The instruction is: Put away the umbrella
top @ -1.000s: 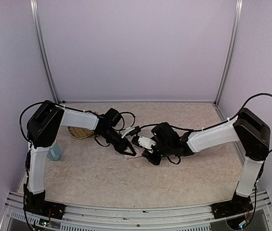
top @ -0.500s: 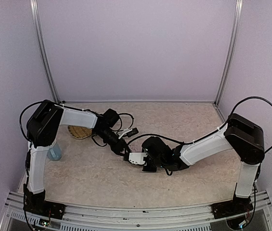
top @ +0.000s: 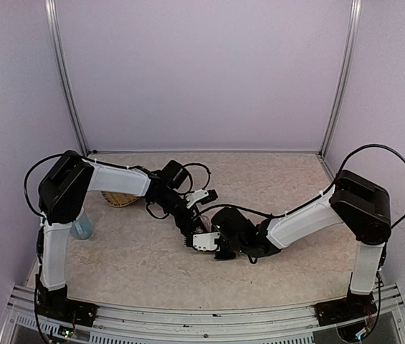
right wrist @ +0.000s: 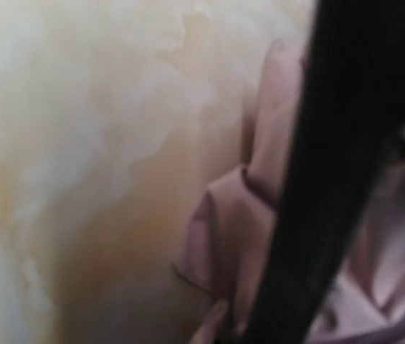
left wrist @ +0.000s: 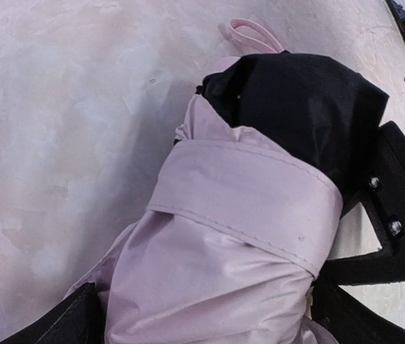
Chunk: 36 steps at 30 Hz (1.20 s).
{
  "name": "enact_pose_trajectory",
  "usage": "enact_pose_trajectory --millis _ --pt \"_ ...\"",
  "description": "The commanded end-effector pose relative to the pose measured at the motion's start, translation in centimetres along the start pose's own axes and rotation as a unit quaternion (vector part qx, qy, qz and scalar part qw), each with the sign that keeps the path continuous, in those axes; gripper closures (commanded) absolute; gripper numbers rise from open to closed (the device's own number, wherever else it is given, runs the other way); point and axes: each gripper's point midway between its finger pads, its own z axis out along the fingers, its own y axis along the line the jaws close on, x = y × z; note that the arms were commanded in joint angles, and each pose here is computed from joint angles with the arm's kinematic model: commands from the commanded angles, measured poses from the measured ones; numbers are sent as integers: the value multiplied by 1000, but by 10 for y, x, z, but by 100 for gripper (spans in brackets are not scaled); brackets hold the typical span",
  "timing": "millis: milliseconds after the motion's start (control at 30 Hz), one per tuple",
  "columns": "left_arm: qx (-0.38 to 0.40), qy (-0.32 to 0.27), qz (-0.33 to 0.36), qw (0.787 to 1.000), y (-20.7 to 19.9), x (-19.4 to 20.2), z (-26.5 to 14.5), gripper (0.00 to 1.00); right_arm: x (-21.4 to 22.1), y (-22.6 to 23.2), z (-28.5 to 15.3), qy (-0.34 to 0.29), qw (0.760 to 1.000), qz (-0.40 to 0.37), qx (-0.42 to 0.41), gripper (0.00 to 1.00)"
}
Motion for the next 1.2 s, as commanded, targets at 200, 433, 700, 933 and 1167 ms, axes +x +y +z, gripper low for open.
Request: enact_pose_trajectory --millis 200,433,700,933,1167 --pt "-46 54 4 997 16 25 30 39 51 57 3 76 992 -14 -96 93" --pt "-23 51 -67 996 38 49 30 49 27 65 -18 64 991 5 -114 70" --pt "2 86 -49 995 33 68 40 50 -38 16 -93 -77 981 88 -152 41" --pt "15 87 -43 995 28 72 41 50 9 -58 -78 -84 984 137 -78 31" --pt "15 90 -43 995 27 74 40 49 13 -61 -41 -72 990 82 -84 29"
